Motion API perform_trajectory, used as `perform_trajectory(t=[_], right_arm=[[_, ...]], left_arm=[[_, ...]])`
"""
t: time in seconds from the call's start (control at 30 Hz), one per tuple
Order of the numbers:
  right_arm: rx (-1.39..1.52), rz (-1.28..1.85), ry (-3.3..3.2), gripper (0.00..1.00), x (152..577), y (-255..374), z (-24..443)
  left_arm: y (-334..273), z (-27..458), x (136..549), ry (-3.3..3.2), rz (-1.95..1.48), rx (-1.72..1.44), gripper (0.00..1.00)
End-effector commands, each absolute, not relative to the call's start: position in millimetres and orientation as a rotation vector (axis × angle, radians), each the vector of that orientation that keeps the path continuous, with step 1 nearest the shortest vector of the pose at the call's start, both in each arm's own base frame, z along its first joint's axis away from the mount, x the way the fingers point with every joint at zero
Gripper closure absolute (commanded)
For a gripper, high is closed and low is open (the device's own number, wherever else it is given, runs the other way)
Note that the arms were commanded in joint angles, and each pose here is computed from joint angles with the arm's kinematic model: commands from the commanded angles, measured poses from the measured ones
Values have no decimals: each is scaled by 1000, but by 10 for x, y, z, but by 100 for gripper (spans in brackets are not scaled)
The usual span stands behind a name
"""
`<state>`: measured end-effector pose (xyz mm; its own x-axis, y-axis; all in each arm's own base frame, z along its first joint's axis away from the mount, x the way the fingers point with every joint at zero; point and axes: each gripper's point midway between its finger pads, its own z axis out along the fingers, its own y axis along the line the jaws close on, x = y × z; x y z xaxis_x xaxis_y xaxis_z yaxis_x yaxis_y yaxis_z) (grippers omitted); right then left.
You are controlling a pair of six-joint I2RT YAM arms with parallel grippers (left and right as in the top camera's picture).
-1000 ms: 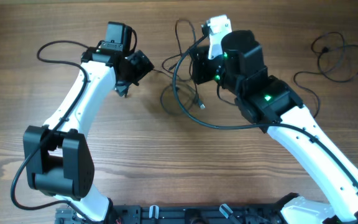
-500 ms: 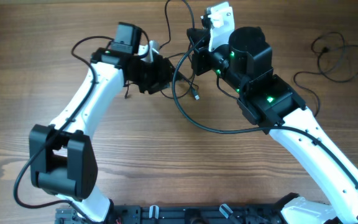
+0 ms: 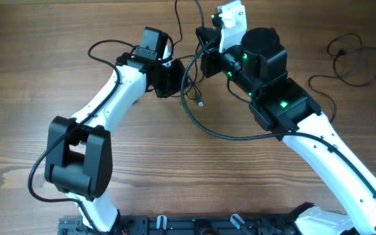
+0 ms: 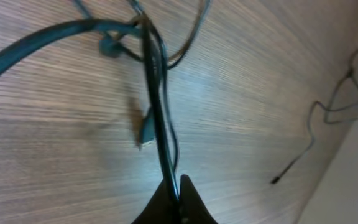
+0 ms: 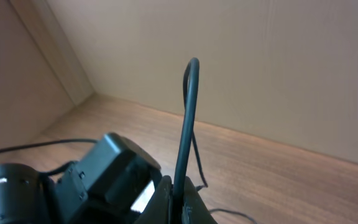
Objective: Untangle cables
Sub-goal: 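Lift the cable with the right gripper and carry it to the upper right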
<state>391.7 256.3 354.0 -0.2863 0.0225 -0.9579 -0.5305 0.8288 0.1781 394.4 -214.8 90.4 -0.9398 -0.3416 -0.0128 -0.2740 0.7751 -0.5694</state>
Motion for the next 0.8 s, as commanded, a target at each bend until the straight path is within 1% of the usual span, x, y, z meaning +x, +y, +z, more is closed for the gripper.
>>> perform_trajectory(t=[0.0, 0.03, 0.1, 0.17, 0.27, 0.3, 0.4, 0.5, 0.57, 0.6, 0.63, 0.67, 0.7, 0.77], right_arm=[[-426, 497, 1672, 96, 3885, 2490, 3909], [-442, 484, 1648, 96, 3864, 2480, 3970], [-462, 463, 1609, 96, 3817, 2450, 4081], [-474, 446, 1584, 96, 3783, 2425, 4153], [-465, 451, 1555, 96, 3720, 2385, 4271], [-462, 452, 1545, 96, 3691, 2365, 4316], [-447, 461, 1491, 96, 3540, 2270, 4542], [-423, 472, 1403, 96, 3327, 2136, 4861], [-403, 483, 1331, 95, 3187, 2050, 5090], [-393, 487, 1297, 96, 3128, 2011, 5191], [-382, 492, 1257, 96, 3061, 1970, 5307], [-369, 492, 1186, 96, 2948, 1900, 5496], [-368, 481, 1132, 96, 2864, 1852, 5626], [-355, 468, 1045, 96, 2736, 1771, 5831]], left_arm=[[-1907, 818, 3922, 2887, -833, -609, 96], [-1848, 855, 3886, 2899, -873, -644, 96], [-1718, 937, 3888, 2894, -937, -566, 96], [-1571, 946, 3910, 2887, -925, -543, 95], [-1336, 919, 3935, 2884, -894, -575, 92], [-1281, 907, 3949, 2881, -871, -572, 89], [-1055, 841, 3985, 2876, -754, -631, 64], [-980, 810, 4002, 2874, -684, -640, 62], [-954, 792, 4005, 2875, -650, -641, 57], [-952, 788, 4005, 2875, -640, -639, 51], [-962, 781, 4002, 2878, -638, -636, 39], [-968, 779, 4000, 2880, -639, -634, 23], [-968, 774, 3998, 2881, -638, -635, 13], [-966, 773, 4000, 2881, -636, -634, 3]])
